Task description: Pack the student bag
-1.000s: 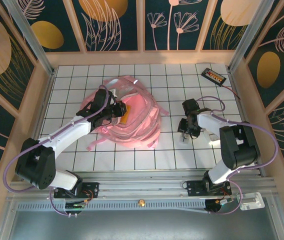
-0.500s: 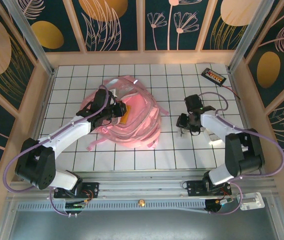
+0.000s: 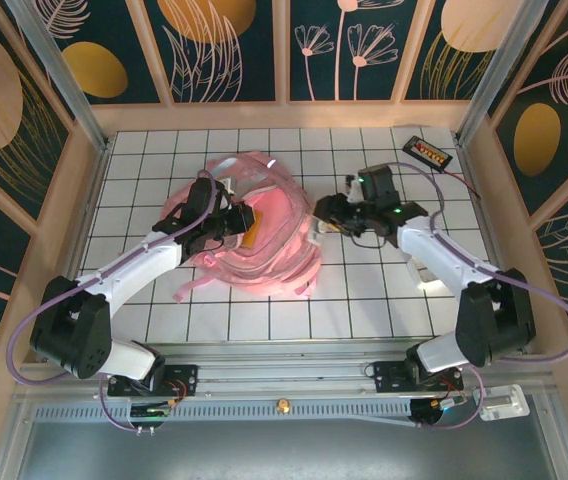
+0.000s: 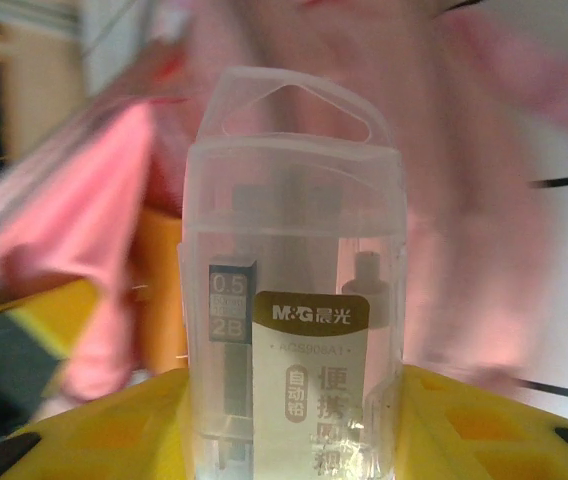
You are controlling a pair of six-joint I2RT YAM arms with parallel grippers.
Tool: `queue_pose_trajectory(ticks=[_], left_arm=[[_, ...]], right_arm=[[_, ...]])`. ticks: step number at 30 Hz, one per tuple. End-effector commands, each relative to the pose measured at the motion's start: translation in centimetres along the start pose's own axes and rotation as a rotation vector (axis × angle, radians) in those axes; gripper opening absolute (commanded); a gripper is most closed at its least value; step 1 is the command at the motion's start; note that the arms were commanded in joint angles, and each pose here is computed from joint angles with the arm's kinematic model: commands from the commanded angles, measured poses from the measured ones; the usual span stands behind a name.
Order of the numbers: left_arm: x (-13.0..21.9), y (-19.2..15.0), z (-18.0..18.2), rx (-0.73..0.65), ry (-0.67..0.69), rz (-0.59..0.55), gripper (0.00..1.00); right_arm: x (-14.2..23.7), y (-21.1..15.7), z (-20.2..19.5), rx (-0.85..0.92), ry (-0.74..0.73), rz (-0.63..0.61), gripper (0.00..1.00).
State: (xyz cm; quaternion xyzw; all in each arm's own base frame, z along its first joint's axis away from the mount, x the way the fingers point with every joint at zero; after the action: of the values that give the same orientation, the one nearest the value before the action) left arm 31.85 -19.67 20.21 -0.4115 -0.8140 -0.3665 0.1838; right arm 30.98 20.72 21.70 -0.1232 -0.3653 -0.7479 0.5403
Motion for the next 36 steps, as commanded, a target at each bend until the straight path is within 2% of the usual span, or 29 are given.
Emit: queue_pose_trajectory(ticks=[1,7,15,22,23,27,32,36], left_arm=[[0.7,1.4,-3.9,-0.007,-0.175,-0.014,0.0],[1.0,1.8,-4.3,-0.011,-0.178,-0.018,0.0],[2.7,2.8,-5.3,-0.04,-0.171,-0.065,0.0],[3.1,3.0,-5.3,-0.06,-0.15,-0.075,0.0],[3.1,3.1,-5.3,-0.065,-0.139,-0.08,0.0],[3.9,3.9,-5.1,-0.106,-0.072,-0.129,0.0],[4.8,4.6,-4.9,-0.145,-0.004,-0.171,0.0],[5.0,4.6,-4.8,-0.151,0.001,-0.173,0.0]], right_arm=[[-2.6,1.5,4.7,-0.021,0.218,-0.006,0.47],[-7.9,2.1,7.2,-0.038,0.272,0.045,0.46],[-11.6,1.6,5.8,-0.136,0.28,0.065,0.44],[-12.4,0.5,5.4,-0.141,0.252,0.116,0.46],[-12.4,0.4,5.5,-0.134,0.242,0.119,0.48],[-11.7,0.3,5.5,-0.103,0.196,0.113,0.69],[-10.7,0.3,5.6,-0.081,0.178,0.091,0.7],[-9.9,0.3,5.7,-0.073,0.191,0.06,0.68]])
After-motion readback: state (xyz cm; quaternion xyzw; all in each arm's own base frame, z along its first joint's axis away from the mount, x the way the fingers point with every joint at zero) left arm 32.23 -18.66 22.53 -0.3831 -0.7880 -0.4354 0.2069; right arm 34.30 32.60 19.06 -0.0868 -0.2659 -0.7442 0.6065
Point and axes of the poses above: each hand's point on the last joint's axis, 136 mm out from that joint toward the fingers, its own x axis back along the fingers, its own z axis along the line the jaws close on, y = z × x, the point moved 6 cm from there along x, back along the fingers, and after that the axes turned 11 degrees about x, right-handed, at the moved point
